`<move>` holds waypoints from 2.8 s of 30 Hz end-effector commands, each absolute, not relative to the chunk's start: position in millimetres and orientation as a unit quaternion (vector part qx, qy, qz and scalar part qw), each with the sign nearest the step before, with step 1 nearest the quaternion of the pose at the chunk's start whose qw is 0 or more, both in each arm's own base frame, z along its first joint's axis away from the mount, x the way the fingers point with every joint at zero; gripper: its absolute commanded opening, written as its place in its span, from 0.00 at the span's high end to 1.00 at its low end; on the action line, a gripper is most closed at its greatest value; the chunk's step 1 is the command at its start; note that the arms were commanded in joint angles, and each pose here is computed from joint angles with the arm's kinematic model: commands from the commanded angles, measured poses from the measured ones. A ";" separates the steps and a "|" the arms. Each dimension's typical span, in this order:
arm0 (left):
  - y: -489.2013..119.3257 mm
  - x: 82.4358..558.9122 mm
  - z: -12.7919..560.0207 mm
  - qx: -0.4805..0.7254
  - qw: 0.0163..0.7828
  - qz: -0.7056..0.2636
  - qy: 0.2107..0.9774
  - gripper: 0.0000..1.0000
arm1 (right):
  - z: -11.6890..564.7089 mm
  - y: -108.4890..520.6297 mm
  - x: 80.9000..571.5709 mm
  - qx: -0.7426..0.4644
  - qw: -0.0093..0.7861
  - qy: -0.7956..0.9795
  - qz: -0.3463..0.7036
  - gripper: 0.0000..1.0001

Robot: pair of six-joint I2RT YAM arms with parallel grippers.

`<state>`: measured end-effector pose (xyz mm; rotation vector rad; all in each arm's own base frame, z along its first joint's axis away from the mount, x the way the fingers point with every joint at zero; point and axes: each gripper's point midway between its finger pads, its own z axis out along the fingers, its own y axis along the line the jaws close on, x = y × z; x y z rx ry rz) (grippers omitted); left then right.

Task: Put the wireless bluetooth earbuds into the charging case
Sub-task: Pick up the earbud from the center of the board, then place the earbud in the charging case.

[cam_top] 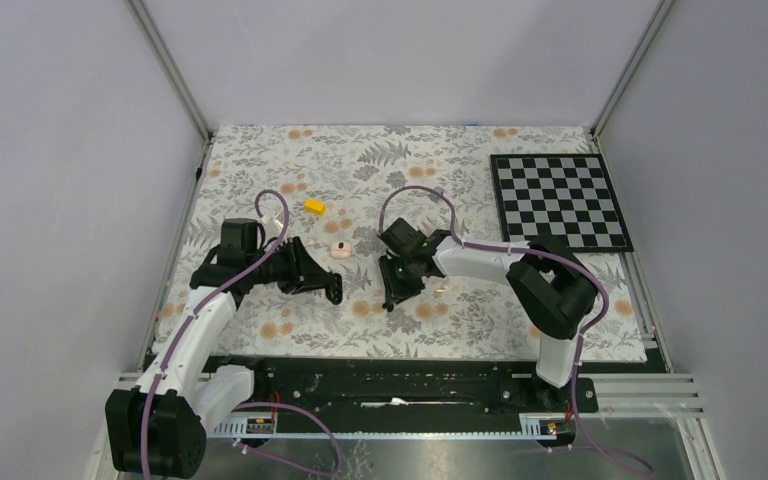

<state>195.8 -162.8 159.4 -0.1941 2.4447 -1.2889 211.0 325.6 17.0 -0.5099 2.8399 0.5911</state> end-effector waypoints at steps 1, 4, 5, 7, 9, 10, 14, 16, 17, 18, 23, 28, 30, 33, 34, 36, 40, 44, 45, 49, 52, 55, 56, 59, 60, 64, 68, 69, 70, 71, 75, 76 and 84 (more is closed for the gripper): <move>-161.7 203.7 169.2 -0.054 0.210 -0.458 0.862 1.00 | 11.8 327.6 197.6 -0.194 0.089 0.958 0.192 0.67; -161.6 203.9 167.8 -0.055 0.208 -0.458 0.863 1.00 | 9.7 323.7 195.1 -0.207 0.094 0.959 0.170 0.66; -161.9 203.9 168.0 -0.054 0.208 -0.459 0.862 1.00 | 8.2 322.5 193.9 -0.210 0.094 0.959 0.164 0.66; -162.2 204.0 168.4 -0.054 0.207 -0.460 0.862 1.00 | 5.6 320.8 192.1 -0.215 0.093 0.960 0.154 0.66; -162.4 204.0 169.4 -0.053 0.208 -0.461 0.861 1.00 | 3.9 321.0 189.6 -0.221 0.092 0.960 0.148 0.66; -162.3 204.0 169.7 -0.053 0.209 -0.461 0.861 1.00 | 3.5 321.8 188.7 -0.223 0.094 0.959 0.146 0.66; -162.7 203.3 169.6 -0.053 0.207 -0.462 0.861 1.00 | 6.8 324.3 190.2 -0.221 0.103 0.959 0.146 0.73; -162.8 203.5 170.1 -0.053 0.207 -0.463 0.860 1.00 | 11.1 326.9 192.0 -0.222 0.110 0.957 0.149 0.78; -162.9 203.4 170.1 -0.053 0.207 -0.463 0.860 1.00 | 13.6 328.5 192.8 -0.224 0.114 0.956 0.151 0.80; -162.9 203.5 170.4 -0.052 0.207 -0.463 0.860 1.00 | 16.4 329.9 193.8 -0.224 0.120 0.955 0.152 0.83; -163.2 203.2 169.9 -0.052 0.205 -0.464 0.860 1.00 | 29.7 329.4 199.6 -0.212 0.145 0.954 0.152 1.00; -164.7 201.7 168.5 -0.051 0.198 -0.468 0.860 1.00 | 53.3 318.1 207.0 -0.174 0.189 0.955 0.147 1.00; -166.6 200.4 169.7 -0.044 0.198 -0.473 0.858 1.00 | 68.8 313.1 208.9 -0.153 0.211 0.953 0.153 1.00; -175.8 191.9 173.4 -0.014 0.193 -0.483 0.854 1.00 | 103.5 312.2 209.5 -0.128 0.257 0.940 0.183 1.00; -178.9 189.1 174.2 -0.004 0.191 -0.486 0.853 1.00 | 116.7 313.3 208.4 -0.120 0.276 0.933 0.198 1.00; -186.7 183.8 178.0 0.020 0.188 -0.499 0.846 1.00 | 148.1 317.1 207.1 -0.102 0.317 0.913 0.236 1.00; -200.5 182.5 199.3 0.044 0.203 -0.540 0.815 1.00 | 191.1 313.9 206.0 -0.043 0.372 0.886 0.272 1.00; -207.8 187.2 221.7 0.065 0.244 -0.581 0.774 1.00 | 228.1 316.7 202.6 0.006 0.413 0.850 0.327 1.00; -209.9 187.4 229.3 0.077 0.259 -0.593 0.759 1.00 | 235.4 319.4 201.5 0.009 0.418 0.842 0.340 1.00; -210.3 181.7 254.4 0.139 0.330 -0.599 0.716 1.00 | 254.2 326.3 198.0 -0.015 0.431 0.825 0.365 1.00; -209.6 182.2 261.9 0.164 0.351 -0.589 0.710 1.00 | 264.1 323.9 194.6 -0.027 0.437 0.817 0.375 1.00; -209.7 186.7 262.2 0.162 0.352 -0.583 0.714 1.00 | 272.5 324.8 192.3 -0.019 0.436 0.810 0.391 1.00; -209.6 189.3 261.0 0.156 0.351 -0.581 0.717 1.00 | 272.3 325.8 193.6 -0.014 0.434 0.812 0.389 1.00; -209.8 195.9 257.3 0.131 0.344 -0.580 0.727 1.00 | 275.6 334.3 198.1 0.002 0.432 0.819 0.379 1.00; -209.5 198.5 256.5 0.119 0.342 -0.579 0.731 1.00 | 276.1 337.4 199.4 0.008 0.434 0.819 0.374 1.00; -210.1 206.7 250.3 0.072 0.317 -0.583 0.745 1.00 | 269.3 347.1 201.9 0.030 0.437 0.830 0.345 1.00; -211.7 209.3 248.9 0.037 0.293 -0.595 0.747 1.00 | 262.8 352.3 204.8 0.049 0.440 0.835 0.327 1.00; -211.6 209.4 250.5 0.035 0.296 -0.597 0.745 1.00 | 259.6 352.5 206.0 0.052 0.439 0.839 0.318 1.00; -211.5 209.1 252.8 0.030 0.296 -0.600 0.742 1.00 | 258.6 352.7 207.5 0.056 0.440 0.840 0.312 1.00; -211.3 209.0 254.6 0.028 0.297 -0.601 0.741 1.00 | 257.3 354.2 208.1 0.056 0.440 0.841 0.310 1.00; -211.2 208.8 257.6 0.023 0.294 -0.601 0.742 1.00 | 254.1 357.4 211.4 0.065 0.441 0.842 0.304 1.00; -211.3 208.7 256.9 0.022 0.292 -0.602 0.743 1.00 | 253.8 358.7 212.3 0.066 0.442 0.842 0.303 1.00; -211.1 204.3 249.8 0.020 0.280 -0.602 0.748 1.00 | 253.7 366.8 215.6 0.064 0.445 0.841 0.302 1.00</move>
